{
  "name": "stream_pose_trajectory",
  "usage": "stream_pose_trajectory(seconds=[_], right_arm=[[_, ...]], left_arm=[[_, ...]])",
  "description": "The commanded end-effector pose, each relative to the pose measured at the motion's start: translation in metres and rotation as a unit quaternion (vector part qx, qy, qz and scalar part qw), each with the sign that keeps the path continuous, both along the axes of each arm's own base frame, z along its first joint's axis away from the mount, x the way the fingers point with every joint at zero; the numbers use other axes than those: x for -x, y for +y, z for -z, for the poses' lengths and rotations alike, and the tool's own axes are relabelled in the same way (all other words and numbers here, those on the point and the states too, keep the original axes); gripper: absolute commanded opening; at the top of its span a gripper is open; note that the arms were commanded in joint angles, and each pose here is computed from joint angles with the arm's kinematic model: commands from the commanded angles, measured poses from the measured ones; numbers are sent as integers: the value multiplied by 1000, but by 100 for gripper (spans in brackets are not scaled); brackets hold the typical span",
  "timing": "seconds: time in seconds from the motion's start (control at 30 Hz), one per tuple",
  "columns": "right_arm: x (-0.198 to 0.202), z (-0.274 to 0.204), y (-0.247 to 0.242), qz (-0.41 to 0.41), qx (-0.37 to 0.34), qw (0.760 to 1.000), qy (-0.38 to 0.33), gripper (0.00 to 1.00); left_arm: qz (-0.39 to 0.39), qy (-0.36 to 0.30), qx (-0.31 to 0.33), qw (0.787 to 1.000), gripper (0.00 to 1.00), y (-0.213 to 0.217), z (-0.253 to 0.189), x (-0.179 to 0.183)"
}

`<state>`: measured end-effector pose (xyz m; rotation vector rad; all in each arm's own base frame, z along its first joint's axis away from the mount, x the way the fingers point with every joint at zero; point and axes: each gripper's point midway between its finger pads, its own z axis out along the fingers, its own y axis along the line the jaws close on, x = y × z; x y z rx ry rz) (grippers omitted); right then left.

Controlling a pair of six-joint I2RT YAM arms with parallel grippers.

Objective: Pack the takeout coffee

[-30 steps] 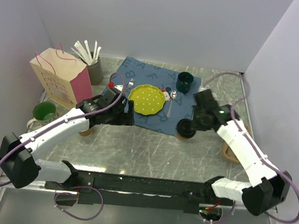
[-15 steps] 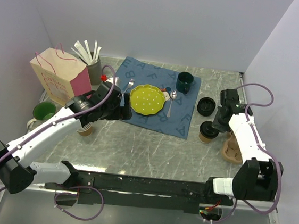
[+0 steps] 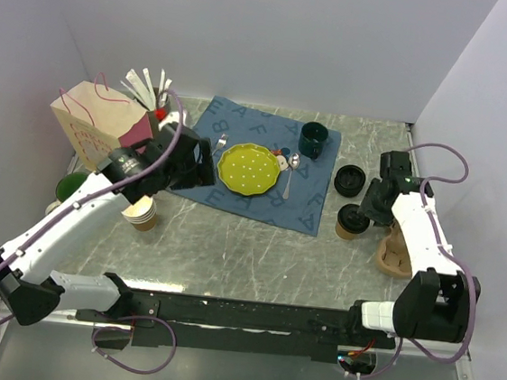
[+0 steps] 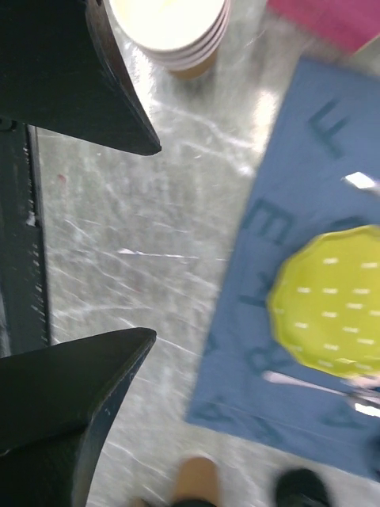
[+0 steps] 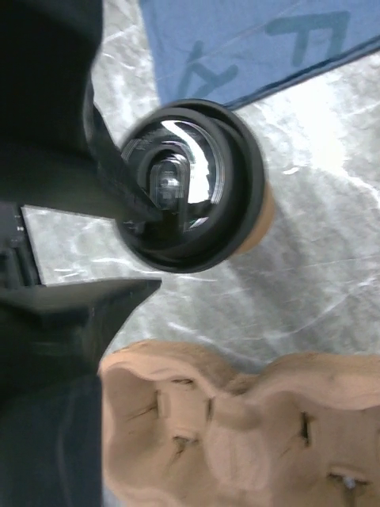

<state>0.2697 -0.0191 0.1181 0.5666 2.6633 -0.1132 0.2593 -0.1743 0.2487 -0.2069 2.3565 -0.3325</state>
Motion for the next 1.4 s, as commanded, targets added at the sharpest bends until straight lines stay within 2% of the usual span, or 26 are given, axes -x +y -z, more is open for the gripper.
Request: stream_pose_trajectory(seconds=[0.0,0.1,0.17,0.23,0.27,0.33,0.43,0.47,0.53,0.57,0.6,0.77,0.97,1.1,1.37], right_arm=[[0,-53,3,-14,-10,998,-53,50],[8,-72,15,-38,-34,996,-69,56],[15,-88,34,-68,-74,991,-93,60],[25,-104,58,-122,-119,978,-123,64],[30,-109,65,-135,-130,974,-129,69],[42,-118,85,-173,-147,963,-142,73],[60,-122,117,-217,-193,945,-150,81],[66,-125,126,-228,-214,938,-149,89],[75,-133,136,-239,-240,928,-154,93],[79,-137,142,-253,-251,921,-159,99],[82,-141,144,-263,-251,916,-167,100],[88,-148,142,-299,-206,917,-167,100],[79,-156,143,-317,-177,916,-172,100],[72,-157,146,-320,-176,916,-164,100],[71,-144,147,-319,-177,921,-138,100]], left_arm=[[-95,-57,-21,994,97,32,-49,-15],[-135,-82,-25,987,97,45,-81,-20],[-173,-122,-27,977,97,58,-112,-29],[-214,-161,-35,963,99,76,-138,-35],[-226,-166,-43,959,99,80,-142,-39],[-263,-184,-50,946,96,98,-158,-46],[-318,-183,-66,928,92,126,-167,-61],[-320,-167,-66,930,91,125,-160,-71],[-345,-158,-54,923,87,144,-166,-80],[-351,-147,-61,923,87,147,-158,-90],[-363,-142,-67,918,86,158,-154,-95],[-363,-90,-77,924,84,170,-115,-129],[-349,-67,-96,930,79,173,-84,-158],[-355,-39,-94,929,77,186,-60,-176],[-332,-14,-107,937,65,188,-25,-202]])
